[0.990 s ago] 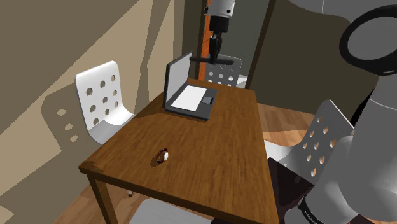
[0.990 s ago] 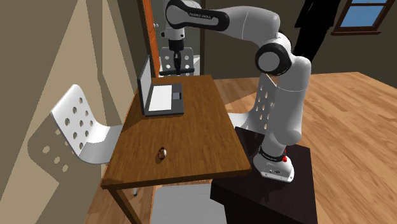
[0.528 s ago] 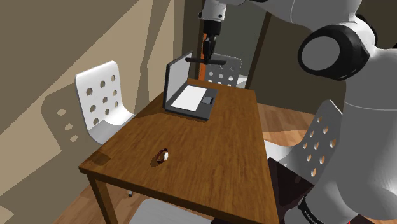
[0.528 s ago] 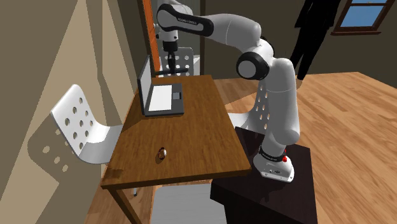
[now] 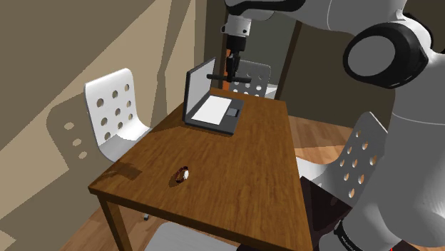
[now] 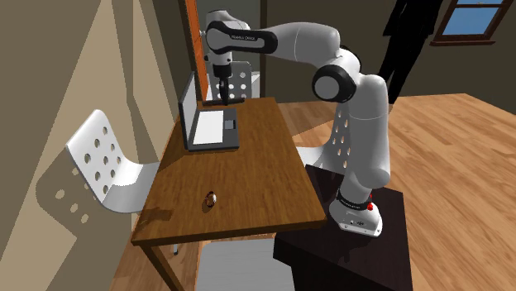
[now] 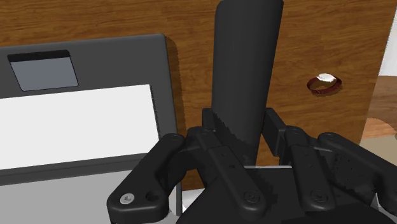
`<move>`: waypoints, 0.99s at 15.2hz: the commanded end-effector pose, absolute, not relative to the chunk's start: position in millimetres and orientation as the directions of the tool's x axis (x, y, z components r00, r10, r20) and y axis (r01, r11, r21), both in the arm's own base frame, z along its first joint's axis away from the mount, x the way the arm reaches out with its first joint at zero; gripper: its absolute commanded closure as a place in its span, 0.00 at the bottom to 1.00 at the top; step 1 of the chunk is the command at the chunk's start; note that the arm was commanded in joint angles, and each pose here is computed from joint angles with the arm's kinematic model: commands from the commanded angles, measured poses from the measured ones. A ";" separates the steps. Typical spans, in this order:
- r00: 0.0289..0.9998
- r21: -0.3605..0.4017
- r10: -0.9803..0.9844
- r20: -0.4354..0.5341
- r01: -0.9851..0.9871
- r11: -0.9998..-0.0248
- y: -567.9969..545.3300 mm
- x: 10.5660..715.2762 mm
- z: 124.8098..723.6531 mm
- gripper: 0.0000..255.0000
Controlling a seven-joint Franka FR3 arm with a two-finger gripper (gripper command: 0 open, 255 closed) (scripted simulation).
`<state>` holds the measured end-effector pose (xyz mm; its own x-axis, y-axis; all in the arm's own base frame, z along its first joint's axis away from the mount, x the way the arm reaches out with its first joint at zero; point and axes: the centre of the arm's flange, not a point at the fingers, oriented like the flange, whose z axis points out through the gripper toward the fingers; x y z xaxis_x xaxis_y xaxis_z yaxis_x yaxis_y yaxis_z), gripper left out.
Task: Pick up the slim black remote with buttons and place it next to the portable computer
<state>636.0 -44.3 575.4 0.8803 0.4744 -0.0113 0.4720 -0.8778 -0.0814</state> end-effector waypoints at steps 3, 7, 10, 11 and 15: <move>0.880 -0.081 0.474 -0.011 0.472 -0.878 -43.9 635.7 554.1 1.00; 0.880 -0.081 0.474 -0.011 0.472 -0.878 -43.9 635.7 533.0 1.00; 0.880 -0.081 0.474 -0.011 0.472 -0.878 -43.9 635.7 517.1 1.00; 0.880 -0.081 0.474 -0.011 0.472 -0.878 -43.9 635.7 511.8 1.00; 0.880 -0.081 0.474 -0.011 0.472 -0.878 -43.9 635.7 490.7 1.00</move>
